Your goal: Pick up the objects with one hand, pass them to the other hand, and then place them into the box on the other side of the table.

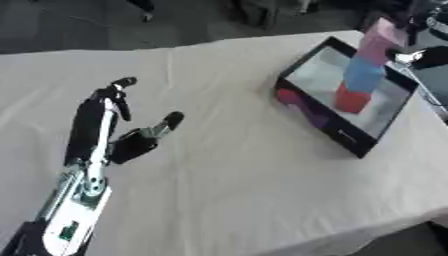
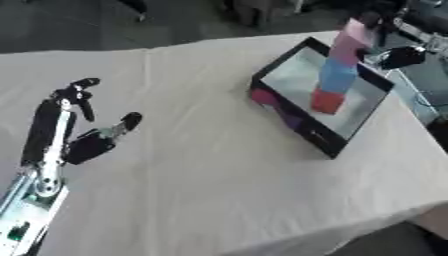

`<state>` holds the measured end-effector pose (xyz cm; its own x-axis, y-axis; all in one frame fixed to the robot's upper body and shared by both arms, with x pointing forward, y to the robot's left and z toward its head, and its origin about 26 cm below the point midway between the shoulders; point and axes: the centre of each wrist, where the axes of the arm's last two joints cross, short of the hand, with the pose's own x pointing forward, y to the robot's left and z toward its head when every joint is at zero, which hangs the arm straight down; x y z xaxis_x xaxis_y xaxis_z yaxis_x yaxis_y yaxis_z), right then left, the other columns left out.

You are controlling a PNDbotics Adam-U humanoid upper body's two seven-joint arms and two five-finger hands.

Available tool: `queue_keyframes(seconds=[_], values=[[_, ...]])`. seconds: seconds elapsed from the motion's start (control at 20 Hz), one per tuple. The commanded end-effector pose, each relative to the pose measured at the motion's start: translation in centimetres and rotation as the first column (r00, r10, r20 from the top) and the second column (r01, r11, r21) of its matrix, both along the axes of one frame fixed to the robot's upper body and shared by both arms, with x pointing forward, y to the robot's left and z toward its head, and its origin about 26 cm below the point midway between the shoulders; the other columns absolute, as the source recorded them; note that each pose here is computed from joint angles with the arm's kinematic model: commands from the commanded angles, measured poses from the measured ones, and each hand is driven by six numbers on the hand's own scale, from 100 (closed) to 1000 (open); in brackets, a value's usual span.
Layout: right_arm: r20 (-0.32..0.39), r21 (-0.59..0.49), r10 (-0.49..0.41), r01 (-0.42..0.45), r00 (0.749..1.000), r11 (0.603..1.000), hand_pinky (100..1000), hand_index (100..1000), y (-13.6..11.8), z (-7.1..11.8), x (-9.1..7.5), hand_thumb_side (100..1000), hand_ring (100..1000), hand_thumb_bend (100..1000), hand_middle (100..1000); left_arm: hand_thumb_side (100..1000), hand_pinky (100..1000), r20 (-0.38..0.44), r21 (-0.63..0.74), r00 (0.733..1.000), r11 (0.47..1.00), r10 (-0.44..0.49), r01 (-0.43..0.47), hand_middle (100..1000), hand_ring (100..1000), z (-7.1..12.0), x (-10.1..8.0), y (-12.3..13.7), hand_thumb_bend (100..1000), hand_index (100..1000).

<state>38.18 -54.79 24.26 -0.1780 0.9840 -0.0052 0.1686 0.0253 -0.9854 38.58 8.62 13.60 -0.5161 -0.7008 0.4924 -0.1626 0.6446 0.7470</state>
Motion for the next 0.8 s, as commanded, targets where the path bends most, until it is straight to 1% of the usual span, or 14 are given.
queue_keyframes(seconds=[0.05, 0.2, 0.35, 0.45, 0.55, 0.6, 0.7, 0.8], values=[[0.031, -0.047, -0.021, 0.023, 0.999, 0.999, 783, 392, -0.7, 1.5, -0.5, 607, 716, 100, 430, 777, 772, 0.030, -0.021, 0.999, 1.000, -0.017, 0.018, 295, 713, 1.0, -0.2, -0.4, 756, 826], [0.031, -0.057, -0.024, 0.026, 0.999, 0.998, 784, 400, -0.8, 1.2, -0.4, 610, 695, 106, 438, 776, 772, 0.031, -0.023, 0.999, 1.000, -0.017, 0.018, 295, 713, 1.0, -0.2, -0.4, 753, 825], [0.025, -0.070, -0.020, 0.022, 0.999, 0.997, 778, 437, -0.9, 1.2, -0.4, 616, 680, 119, 434, 773, 771, 0.030, -0.025, 0.999, 1.000, -0.018, 0.019, 296, 712, 1.0, -0.3, -0.4, 750, 823], [0.034, -0.078, -0.022, 0.025, 0.999, 0.997, 773, 465, -0.8, 1.4, -0.4, 611, 681, 108, 437, 774, 771, 0.027, -0.025, 0.999, 1.000, -0.018, 0.018, 297, 712, 0.8, -0.3, -0.4, 748, 823], [0.040, -0.091, -0.023, 0.026, 0.999, 0.996, 776, 548, -0.8, 1.7, -0.4, 622, 708, 133, 488, 774, 771, 0.024, -0.024, 1.000, 1.000, -0.016, 0.017, 298, 712, 0.7, -0.3, -0.4, 747, 823], [0.037, -0.100, -0.021, 0.025, 0.999, 0.995, 783, 622, -0.8, 1.9, -0.4, 636, 742, 167, 547, 772, 770, 0.024, -0.025, 1.000, 1.000, -0.016, 0.017, 297, 712, 0.7, -0.3, -0.4, 748, 823], [0.024, -0.117, -0.019, 0.022, 1.000, 0.993, 798, 694, -0.7, 2.1, -0.4, 652, 783, 209, 624, 772, 771, 0.025, -0.026, 1.000, 1.000, -0.017, 0.018, 297, 712, 0.7, -0.3, -0.4, 748, 822], [0.016, -0.128, -0.021, 0.023, 1.000, 0.991, 811, 737, -0.7, 2.3, -0.4, 666, 808, 244, 676, 773, 771, 0.023, -0.026, 1.000, 1.000, -0.017, 0.018, 297, 712, 0.6, -0.3, -0.4, 748, 822]])
